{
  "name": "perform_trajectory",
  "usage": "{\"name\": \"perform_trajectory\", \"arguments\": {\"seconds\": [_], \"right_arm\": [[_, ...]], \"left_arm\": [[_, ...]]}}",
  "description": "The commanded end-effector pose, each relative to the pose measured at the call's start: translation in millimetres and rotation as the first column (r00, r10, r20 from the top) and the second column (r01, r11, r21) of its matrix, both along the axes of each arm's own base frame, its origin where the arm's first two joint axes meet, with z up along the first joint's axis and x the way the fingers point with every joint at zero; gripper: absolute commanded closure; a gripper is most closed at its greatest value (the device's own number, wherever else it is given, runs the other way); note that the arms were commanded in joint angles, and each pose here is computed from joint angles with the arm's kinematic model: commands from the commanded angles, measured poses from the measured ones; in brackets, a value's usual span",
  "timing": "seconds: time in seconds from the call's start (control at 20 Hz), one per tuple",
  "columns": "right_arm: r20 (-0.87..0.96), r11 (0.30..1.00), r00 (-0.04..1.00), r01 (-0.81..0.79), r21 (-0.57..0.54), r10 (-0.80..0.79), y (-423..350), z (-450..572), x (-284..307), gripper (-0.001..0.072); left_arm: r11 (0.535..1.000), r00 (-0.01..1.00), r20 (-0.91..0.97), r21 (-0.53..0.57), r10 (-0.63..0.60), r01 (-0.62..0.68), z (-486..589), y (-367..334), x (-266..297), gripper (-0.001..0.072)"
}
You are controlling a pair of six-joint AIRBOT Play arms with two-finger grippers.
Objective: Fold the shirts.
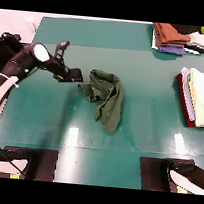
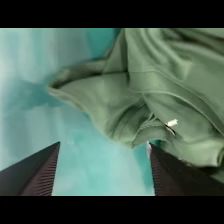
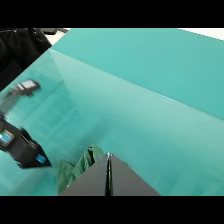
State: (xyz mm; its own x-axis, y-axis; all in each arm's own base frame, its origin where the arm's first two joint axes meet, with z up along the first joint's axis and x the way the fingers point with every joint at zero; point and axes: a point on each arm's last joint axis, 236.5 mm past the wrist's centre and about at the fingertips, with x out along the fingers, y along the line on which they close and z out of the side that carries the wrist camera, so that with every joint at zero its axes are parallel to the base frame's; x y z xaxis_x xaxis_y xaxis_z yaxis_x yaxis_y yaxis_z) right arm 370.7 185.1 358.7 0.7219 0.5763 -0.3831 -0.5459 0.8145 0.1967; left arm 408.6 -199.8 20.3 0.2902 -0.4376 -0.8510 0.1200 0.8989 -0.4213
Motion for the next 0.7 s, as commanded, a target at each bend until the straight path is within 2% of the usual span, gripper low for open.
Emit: {"name": "perform_trajectory", "arguments": {"seconds": [0.0, 0.25, 0.3, 0.35, 0.4, 0.45, 0.65], "right_arm": [[-0.006, 1.0, 1.0, -0.004, -0.001, 0.004, 0.7, -1.2, -0.9, 0.0692], [-0.049, 0.999, 0.999, -0.021, -0.027, 0.02, 0.9, -11.8, -7.5, 0.0692], [-0.062, 0.999, 0.998, -0.026, -0.033, 0.024, 1.0, -15.4, -9.0, 0.0692], [-0.075, 0.999, 0.997, -0.027, -0.035, 0.024, 1.0, -20.4, -9.1, 0.0692], [-0.099, 0.999, 0.995, -0.026, -0.038, 0.022, 0.8, -29.3, -9.8, 0.0692], [-0.137, 0.999, 0.99, -0.021, -0.037, 0.016, 0.5, -43.0, -11.1, 0.0692], [-0.361, 0.998, 0.933, -0.017, -0.067, -0.008, -4.0, -139.0, -30.0, 0.0692]], "left_arm": [[0.993, 0.996, -0.071, -0.094, 0.062, -0.069, -48.6, -24.9, 4.5, 0.0065], [0.985, 0.992, -0.072, -0.13, 0.106, -0.115, -74.2, -46.8, 17.7, 0.0067], [0.984, 0.992, -0.067, -0.133, 0.11, -0.118, -72.0, -45.2, 20.6, 0.0208], [0.983, 0.992, -0.06, -0.135, 0.115, -0.122, -68.5, -42.6, 24.0, 0.0434], [0.982, 0.991, -0.049, -0.142, 0.121, -0.127, -62.1, -39.7, 29.3, 0.0629], [0.982, 0.992, -0.04, -0.147, 0.118, -0.123, -53.9, -36.7, 34.0, 0.0684], [0.989, 0.995, 0.077, -0.139, 0.069, -0.057, -4.4, -15.2, 54.4, 0.0684]]}}
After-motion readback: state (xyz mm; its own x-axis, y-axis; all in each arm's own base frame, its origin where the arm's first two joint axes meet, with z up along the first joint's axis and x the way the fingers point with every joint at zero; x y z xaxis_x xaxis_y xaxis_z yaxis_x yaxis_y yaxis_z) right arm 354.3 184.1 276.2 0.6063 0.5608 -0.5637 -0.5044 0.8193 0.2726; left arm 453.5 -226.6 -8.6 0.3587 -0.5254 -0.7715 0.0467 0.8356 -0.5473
